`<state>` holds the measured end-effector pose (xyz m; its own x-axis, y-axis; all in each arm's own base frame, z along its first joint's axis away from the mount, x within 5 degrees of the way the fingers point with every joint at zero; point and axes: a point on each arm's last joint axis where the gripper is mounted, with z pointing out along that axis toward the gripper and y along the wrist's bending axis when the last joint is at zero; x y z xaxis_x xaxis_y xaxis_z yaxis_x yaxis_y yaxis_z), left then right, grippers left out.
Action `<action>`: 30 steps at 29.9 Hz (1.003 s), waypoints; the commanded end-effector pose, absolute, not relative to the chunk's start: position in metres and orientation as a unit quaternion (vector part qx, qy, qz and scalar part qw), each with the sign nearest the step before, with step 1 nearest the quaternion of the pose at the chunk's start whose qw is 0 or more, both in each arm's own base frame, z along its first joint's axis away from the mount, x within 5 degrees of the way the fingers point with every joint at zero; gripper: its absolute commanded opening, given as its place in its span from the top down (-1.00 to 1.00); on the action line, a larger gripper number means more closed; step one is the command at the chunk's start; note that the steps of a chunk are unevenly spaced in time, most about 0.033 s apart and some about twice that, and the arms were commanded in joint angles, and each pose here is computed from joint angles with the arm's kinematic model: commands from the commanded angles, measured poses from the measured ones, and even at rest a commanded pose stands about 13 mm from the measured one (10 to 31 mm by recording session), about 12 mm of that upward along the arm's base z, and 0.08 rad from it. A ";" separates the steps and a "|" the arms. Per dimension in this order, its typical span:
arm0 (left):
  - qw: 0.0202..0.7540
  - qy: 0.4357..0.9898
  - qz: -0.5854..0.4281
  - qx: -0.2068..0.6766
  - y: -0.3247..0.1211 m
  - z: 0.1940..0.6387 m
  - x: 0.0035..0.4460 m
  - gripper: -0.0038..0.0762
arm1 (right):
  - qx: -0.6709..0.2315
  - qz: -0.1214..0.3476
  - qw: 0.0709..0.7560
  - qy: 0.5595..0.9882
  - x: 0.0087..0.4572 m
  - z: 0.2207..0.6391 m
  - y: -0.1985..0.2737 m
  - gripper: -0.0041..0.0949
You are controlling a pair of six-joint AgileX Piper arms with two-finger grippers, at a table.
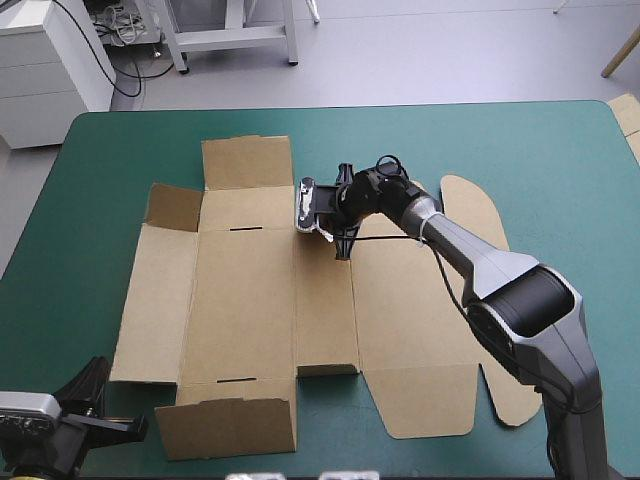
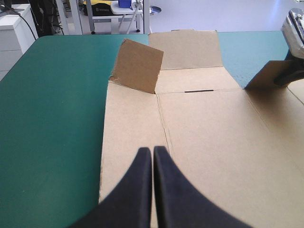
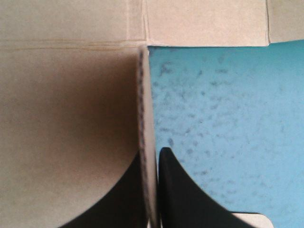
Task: Fold the box
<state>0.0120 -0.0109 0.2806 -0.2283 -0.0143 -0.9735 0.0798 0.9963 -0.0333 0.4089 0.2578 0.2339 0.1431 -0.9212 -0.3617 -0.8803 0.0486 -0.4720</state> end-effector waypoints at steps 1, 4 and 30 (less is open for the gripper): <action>0.663 0.747 -0.045 0.017 -0.011 0.295 0.009 0.92 | -0.655 -0.032 0.377 0.654 0.408 0.275 0.258 0.50; 0.663 0.747 -0.045 0.017 -0.011 0.295 0.009 0.92 | -0.622 -0.017 0.378 0.686 0.409 0.276 0.257 -0.06; 0.663 0.747 -0.036 0.020 -0.010 0.295 0.009 0.92 | -0.272 -0.025 0.308 0.911 0.410 0.362 0.181 0.92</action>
<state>0.0120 -0.0105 0.2805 -0.2284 -0.0099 -0.9735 0.0768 0.9966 -0.0282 0.4224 0.2033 0.3120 -0.6815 -0.5967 -0.4238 -0.5438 0.8004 -0.2524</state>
